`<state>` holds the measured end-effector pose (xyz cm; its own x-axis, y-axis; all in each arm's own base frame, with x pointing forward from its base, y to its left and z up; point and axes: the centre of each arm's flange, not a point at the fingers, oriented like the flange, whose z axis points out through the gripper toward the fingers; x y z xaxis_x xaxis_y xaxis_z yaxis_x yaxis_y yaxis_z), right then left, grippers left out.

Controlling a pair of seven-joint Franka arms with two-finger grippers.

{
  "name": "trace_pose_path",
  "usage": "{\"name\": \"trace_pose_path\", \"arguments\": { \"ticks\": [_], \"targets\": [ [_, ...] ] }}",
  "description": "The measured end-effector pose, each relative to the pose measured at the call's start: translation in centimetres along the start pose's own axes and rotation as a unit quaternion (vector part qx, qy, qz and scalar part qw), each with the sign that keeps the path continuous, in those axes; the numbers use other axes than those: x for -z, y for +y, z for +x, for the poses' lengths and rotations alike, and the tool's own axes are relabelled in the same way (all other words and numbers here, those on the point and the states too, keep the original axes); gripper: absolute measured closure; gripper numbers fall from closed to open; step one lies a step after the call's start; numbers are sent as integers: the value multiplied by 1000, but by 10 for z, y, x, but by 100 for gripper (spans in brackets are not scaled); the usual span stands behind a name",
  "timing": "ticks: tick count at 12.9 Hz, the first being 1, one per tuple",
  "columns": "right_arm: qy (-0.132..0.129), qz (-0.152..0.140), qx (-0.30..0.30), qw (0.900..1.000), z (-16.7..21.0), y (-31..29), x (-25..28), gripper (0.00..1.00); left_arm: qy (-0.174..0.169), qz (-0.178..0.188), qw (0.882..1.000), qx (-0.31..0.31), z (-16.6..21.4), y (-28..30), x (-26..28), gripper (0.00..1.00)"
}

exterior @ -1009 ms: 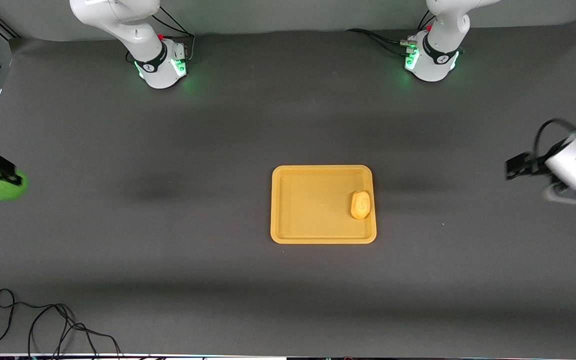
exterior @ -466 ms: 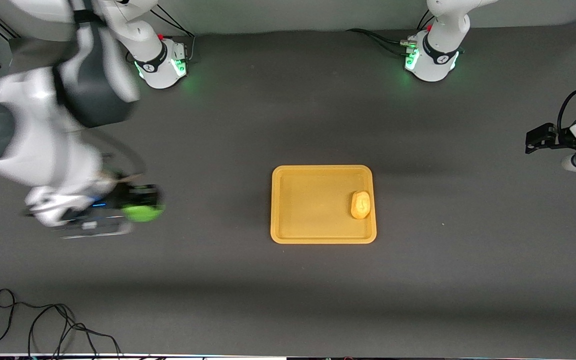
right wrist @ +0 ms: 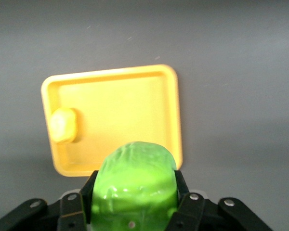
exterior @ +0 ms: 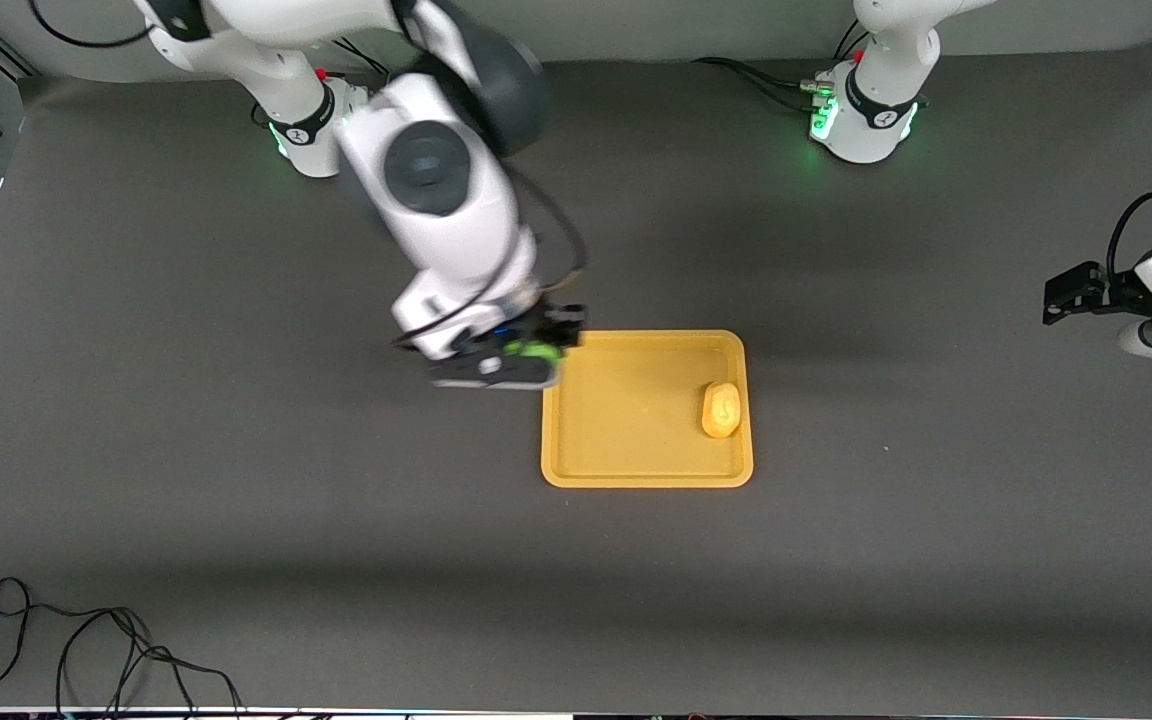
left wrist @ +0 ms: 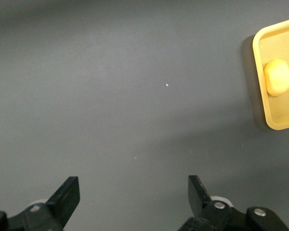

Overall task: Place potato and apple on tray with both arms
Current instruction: 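Carry the green apple onto the tray beside the potato with the right gripper, then release the apple and withdraw the right gripper to its rest pose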

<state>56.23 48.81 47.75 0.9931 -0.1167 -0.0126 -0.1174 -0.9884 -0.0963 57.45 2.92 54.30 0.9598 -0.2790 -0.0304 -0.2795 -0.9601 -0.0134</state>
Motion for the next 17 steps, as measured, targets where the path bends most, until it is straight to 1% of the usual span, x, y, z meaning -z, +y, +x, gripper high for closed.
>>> {"name": "trace_pose_path", "arguments": {
  "ticks": [2,3,5,8,10,12,14,15,17],
  "targets": [
    [-2,-6,-2,1000,-20,-33,-47,37,3,-3,1000,-2,4,-1,-1,0],
    [1,-12,-4,1000,-26,-45,-78,37,8,-5,1000,-3,9,-2,2,0],
    [10,-23,-3,1000,-28,-57,-143,37,20,-11,1000,-8,25,-3,7,0],
    [24,-28,-2,999,-24,-60,-217,37,20,-16,999,-23,38,12,4,0],
    [36,-27,-2,999,-24,-60,-248,37,20,-16,999,-26,40,15,5,0],
    [44,-22,-1,999,-25,-62,-268,37,12,-18,999,-25,37,14,3,0],
    [50,-18,-2,999,-23,-61,-282,37,15,-15,1000,-12,36,12,4,0],
    [52,-15,-4,998,-22,-61,-283,30,23,-11,1000,14,35,13,4,0],
    [59,-10,-8,998,-19,-64,-271,9,31,-3,998,54,28,22,2,0]
  ]
}}
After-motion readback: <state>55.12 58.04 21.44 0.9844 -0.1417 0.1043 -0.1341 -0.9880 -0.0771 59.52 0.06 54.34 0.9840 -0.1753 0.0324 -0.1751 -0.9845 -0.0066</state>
